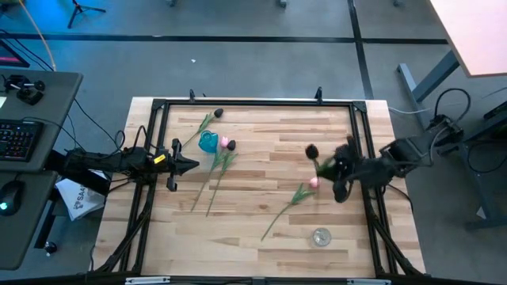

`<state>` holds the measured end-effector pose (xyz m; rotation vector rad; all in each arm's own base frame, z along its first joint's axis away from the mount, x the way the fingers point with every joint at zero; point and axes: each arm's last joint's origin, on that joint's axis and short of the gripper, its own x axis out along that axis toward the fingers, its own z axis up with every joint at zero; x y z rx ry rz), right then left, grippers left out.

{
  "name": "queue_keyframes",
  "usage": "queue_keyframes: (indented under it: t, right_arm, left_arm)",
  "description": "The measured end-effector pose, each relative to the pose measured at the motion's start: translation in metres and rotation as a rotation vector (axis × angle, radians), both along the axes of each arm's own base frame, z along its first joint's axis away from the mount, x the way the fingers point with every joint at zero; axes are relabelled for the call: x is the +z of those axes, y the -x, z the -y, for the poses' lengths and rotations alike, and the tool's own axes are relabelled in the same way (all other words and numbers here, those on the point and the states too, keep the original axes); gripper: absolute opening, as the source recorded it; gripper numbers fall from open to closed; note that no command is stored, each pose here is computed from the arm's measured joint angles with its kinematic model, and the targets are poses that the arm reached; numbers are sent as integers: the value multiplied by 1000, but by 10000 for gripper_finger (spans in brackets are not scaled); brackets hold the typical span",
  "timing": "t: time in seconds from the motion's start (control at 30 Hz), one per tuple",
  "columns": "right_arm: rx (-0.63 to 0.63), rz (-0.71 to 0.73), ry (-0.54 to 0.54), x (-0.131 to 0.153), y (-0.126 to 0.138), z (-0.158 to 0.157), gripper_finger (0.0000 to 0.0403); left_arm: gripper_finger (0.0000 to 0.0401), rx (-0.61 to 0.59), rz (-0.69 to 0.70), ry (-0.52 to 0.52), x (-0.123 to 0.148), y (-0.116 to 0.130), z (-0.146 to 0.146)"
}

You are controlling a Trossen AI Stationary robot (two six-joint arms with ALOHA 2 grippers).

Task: Sort flowers into vase by color
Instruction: Put the bottom right black flower into the blue vase

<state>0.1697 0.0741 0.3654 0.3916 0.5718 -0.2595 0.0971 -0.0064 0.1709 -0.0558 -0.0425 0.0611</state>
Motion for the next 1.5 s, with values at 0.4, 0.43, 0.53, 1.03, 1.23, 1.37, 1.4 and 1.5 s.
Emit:
queue_keyframes:
  t: [0.4, 0.43, 0.53, 1.03, 1.23, 1.37, 1.4, 1.5]
  right_arm:
    - [146, 414, 396, -18, -154, 72, 4]
    - [155, 471, 395, -18, -165, 80, 4]
    - [169, 580, 401, -17, -195, 103, 4]
    - [139, 350, 532, -10, -300, 176, 4]
    - [146, 291, 506, -25, -319, 188, 4]
    - [155, 264, 432, -40, -325, 188, 4]
    - [147, 263, 413, -42, -326, 188, 4]
    - [127, 263, 364, -43, -326, 188, 5]
  left_arm:
    - [0, 0, 0, 0, 0, 0, 0]
    - [0, 0, 0, 0, 0, 0, 0]
    - [0, 0, 0, 0, 0, 0, 0]
    - [0, 0, 0, 0, 0, 0, 0]
    - [0, 0, 0, 0, 0, 0, 0]
    - [0, 0, 0, 0, 0, 0, 0]
    - [0, 0, 0, 0, 0, 0, 0]
    - [0, 0, 0, 0, 0, 0, 0]
